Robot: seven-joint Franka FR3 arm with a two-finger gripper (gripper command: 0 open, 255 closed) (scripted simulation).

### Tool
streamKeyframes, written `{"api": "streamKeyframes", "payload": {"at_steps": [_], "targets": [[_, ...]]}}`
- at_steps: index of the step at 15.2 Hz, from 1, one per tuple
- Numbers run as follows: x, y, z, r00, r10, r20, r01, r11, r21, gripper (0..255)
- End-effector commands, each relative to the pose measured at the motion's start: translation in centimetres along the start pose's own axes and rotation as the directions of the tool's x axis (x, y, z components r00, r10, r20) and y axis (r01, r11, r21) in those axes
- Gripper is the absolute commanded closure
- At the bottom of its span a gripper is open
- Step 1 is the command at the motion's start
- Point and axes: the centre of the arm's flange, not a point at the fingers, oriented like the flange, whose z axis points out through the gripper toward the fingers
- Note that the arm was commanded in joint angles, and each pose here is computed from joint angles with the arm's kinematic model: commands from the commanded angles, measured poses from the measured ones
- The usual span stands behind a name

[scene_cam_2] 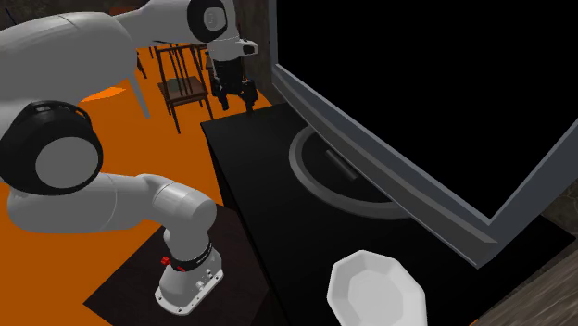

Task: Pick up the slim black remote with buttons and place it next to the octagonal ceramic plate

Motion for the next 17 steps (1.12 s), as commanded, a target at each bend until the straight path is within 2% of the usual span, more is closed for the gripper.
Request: {"api": "streamKeyframes", "payload": {"at_steps": [1,5,9,13,17], "targets": [[0.0,0.0,0.0,1.0,0.0,0.0,0.0,1.0,0.0,0],[1.3,4.0,3.1,0.995,-0.1,-0.011,0.1,0.995,-0.001,0],[3.0,7.9,6.2,0.98,-0.2,-0.022,0.2,0.98,-0.002,0],[5.1,11.6,9.3,0.954,-0.297,-0.033,0.297,0.955,-0.005,0],[7.7,15.0,12.3,0.919,-0.391,-0.044,0.391,0.92,-0.009,0]]}}
